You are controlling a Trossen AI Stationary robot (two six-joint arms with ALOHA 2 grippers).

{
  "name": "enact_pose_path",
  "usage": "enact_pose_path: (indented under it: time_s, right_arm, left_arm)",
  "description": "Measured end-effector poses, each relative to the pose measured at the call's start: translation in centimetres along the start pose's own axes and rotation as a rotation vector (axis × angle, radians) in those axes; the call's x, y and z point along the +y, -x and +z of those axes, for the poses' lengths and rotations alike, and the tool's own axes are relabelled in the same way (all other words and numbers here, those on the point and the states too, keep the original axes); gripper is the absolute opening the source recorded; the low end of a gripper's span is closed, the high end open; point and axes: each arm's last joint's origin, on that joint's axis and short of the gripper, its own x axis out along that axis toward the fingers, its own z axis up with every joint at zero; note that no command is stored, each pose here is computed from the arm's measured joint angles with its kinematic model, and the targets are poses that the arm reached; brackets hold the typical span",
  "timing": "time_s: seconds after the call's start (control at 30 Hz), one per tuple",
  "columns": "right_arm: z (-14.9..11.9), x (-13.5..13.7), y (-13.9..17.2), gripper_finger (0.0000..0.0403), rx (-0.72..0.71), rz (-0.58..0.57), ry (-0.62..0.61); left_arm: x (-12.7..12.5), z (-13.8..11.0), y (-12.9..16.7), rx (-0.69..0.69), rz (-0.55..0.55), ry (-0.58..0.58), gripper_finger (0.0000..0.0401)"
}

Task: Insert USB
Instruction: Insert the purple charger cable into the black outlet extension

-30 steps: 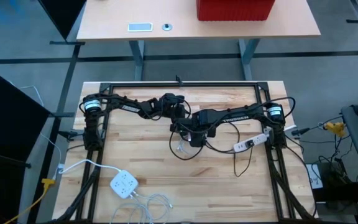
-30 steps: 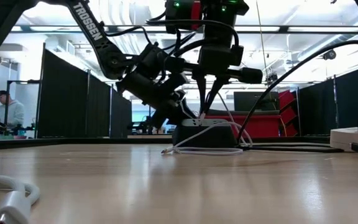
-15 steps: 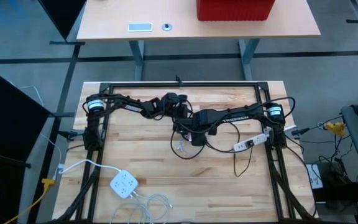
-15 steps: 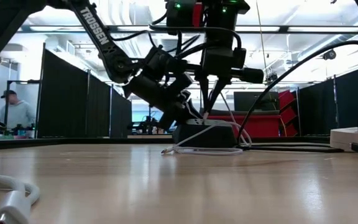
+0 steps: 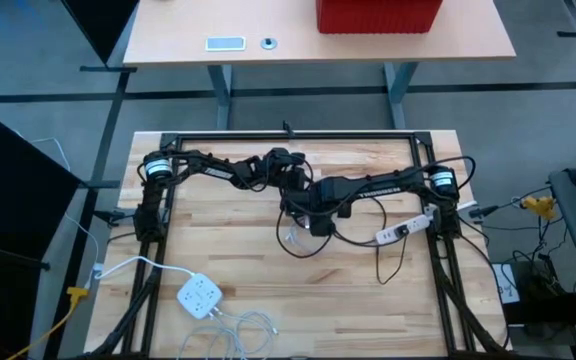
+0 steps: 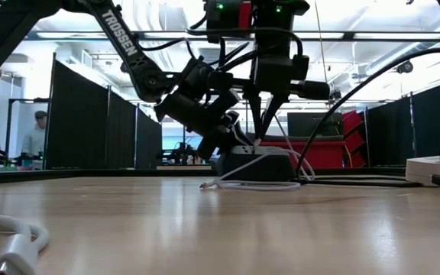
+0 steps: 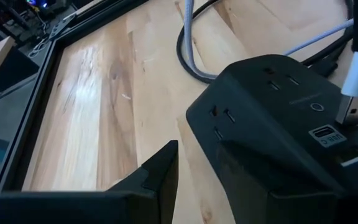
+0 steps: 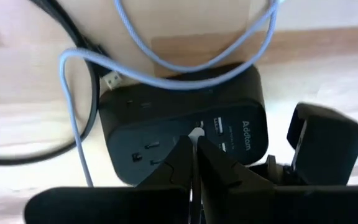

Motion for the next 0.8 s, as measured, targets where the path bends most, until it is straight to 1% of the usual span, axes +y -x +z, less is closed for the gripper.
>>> enact_pose_path:
  time_s: [0.07,0.43,0.5,0.67,0.8]
  right_arm:
    - [0.2,0.0,0.0,0.0000,-0.023,0.000,0.002]
    - [0.4,-0.1,0.0,0.0000,-0.040,-0.010,0.003]
    - [0.5,-0.3,-0.3,0.0000,-0.040,-0.016,0.003]
    - [0.8,-0.4,-1.5,0.0000,-0.036,0.025,0.015]
    - [0.9,-0.5,-1.7,0.0000,-0.037,0.018,0.014]
  left_arm:
    - [0.0,0.1,0.0,-0.005,-0.005,0.000,0.0105]
    - [-0.3,0.2,-0.2,-0.018,-0.008,0.012,0.0105]
    - [-0.4,0.3,-0.3,-0.021,-0.007,0.008,0.0105]
    - [-0.3,0.4,-0.3,-0.024,-0.004,0.007,0.0105]
    - [-0.3,0.4,-0.3,-0.028,-0.006,0.006,0.0105]
